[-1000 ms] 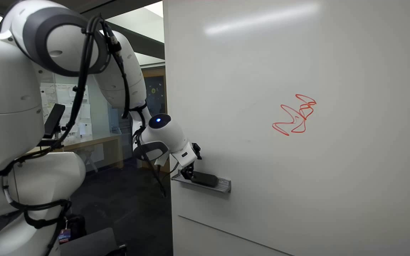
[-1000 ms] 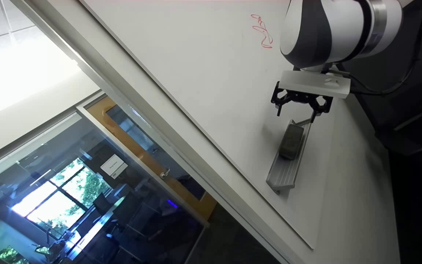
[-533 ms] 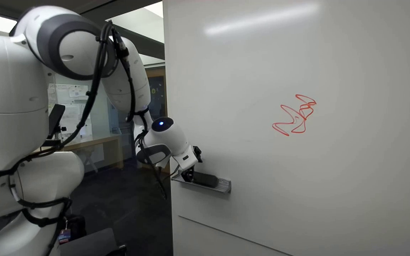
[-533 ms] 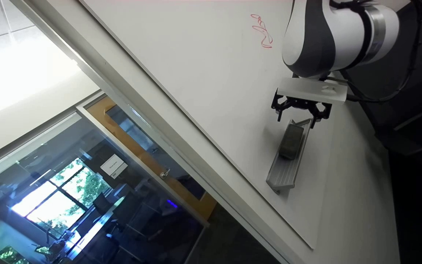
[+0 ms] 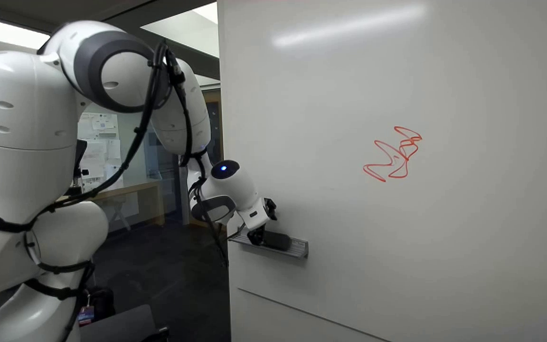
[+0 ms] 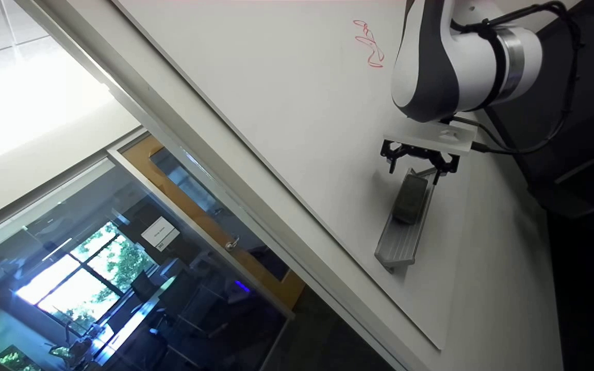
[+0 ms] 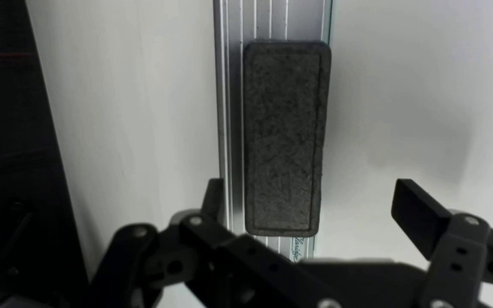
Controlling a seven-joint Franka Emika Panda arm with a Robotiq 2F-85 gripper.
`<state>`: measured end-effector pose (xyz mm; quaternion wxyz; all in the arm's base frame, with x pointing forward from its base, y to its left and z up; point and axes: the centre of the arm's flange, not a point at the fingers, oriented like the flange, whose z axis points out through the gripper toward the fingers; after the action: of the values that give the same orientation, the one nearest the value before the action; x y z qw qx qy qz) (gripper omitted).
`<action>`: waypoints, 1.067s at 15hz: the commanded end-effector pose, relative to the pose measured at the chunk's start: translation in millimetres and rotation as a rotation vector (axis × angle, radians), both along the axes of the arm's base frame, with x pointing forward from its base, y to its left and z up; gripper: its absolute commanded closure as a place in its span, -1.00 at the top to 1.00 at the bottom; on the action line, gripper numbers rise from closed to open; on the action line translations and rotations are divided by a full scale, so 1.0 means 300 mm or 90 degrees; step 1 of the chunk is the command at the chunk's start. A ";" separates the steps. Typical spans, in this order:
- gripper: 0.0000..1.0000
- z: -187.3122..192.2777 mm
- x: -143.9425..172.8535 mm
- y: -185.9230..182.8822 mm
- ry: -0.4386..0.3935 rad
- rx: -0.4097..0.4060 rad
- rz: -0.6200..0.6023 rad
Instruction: Remove the black eraser from the whiteboard tray and wipe the board with the eraser, put the eraser back on the tray
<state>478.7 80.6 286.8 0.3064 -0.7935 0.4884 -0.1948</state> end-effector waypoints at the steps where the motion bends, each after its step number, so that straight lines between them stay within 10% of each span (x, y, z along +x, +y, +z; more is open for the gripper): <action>1: 1.00 -0.226 -0.020 0.098 -0.009 0.008 -0.025; 8: 0.97 -0.265 0.004 0.122 0.006 0.004 -0.033; 12: 0.32 -0.281 0.013 0.139 0.012 0.004 -0.033; 16: 0.12 -0.296 0.022 0.146 0.016 0.002 -0.034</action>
<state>501.6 100.7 255.1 0.2846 -0.7935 0.5051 -0.1850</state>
